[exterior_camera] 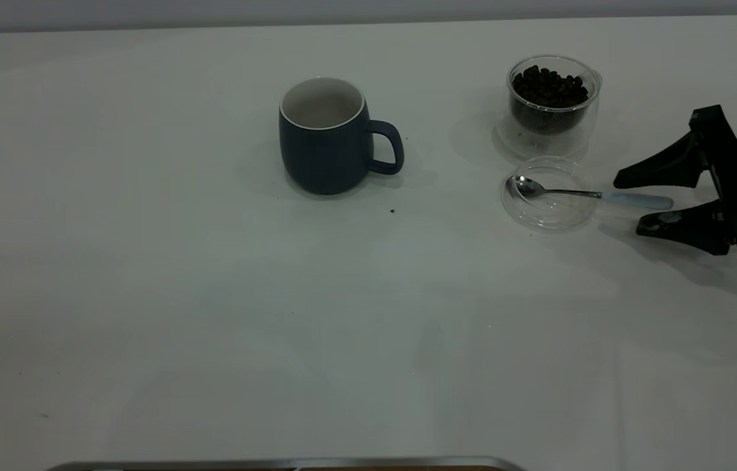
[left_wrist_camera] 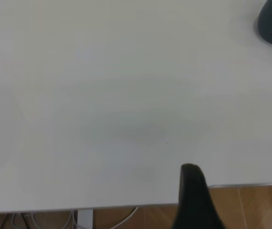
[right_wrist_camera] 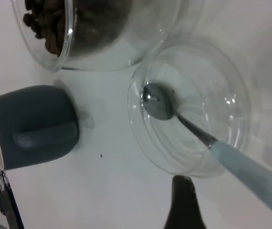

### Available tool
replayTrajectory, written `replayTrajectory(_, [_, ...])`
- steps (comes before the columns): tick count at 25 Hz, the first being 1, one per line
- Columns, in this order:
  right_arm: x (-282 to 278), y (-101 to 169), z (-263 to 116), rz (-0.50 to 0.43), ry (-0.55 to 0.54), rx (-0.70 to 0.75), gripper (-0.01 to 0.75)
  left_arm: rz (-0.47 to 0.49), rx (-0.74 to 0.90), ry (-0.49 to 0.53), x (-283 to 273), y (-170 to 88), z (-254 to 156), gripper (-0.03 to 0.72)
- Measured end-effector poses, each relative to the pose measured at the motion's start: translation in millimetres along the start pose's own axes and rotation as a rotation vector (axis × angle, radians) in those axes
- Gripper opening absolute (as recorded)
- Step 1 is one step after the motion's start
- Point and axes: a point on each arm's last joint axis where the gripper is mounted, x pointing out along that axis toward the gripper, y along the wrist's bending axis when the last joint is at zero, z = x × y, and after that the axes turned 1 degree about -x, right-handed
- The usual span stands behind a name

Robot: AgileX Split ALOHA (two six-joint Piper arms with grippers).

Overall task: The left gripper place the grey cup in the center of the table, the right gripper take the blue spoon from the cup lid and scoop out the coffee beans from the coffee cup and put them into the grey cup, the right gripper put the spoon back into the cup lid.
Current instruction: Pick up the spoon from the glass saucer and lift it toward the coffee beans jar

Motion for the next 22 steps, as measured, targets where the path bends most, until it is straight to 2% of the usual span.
replayTrajectory(6, [0.3, 1.8, 3.3, 0.01, -0.006, -0.016, 0.592, 0.0, 0.0, 0.0, 0.0, 0.0, 0.0, 0.545])
replayTrajectory(11, [0.3, 2.2, 3.3, 0.014, -0.006, -0.02, 0.559, 0.0, 0.001, 0.0, 0.0, 0.0, 0.0, 0.545])
replayTrajectory(17, [0.3, 2.3, 3.3, 0.016, -0.006, -0.021, 0.458, 0.0, 0.002, 0.0, 0.0, 0.0, 0.0, 0.545])
replayTrajectory(22, [0.3, 2.3, 3.3, 0.016, -0.006, -0.021, 0.326, 0.0, 0.002, 0.0, 0.0, 0.0, 0.0, 0.545])
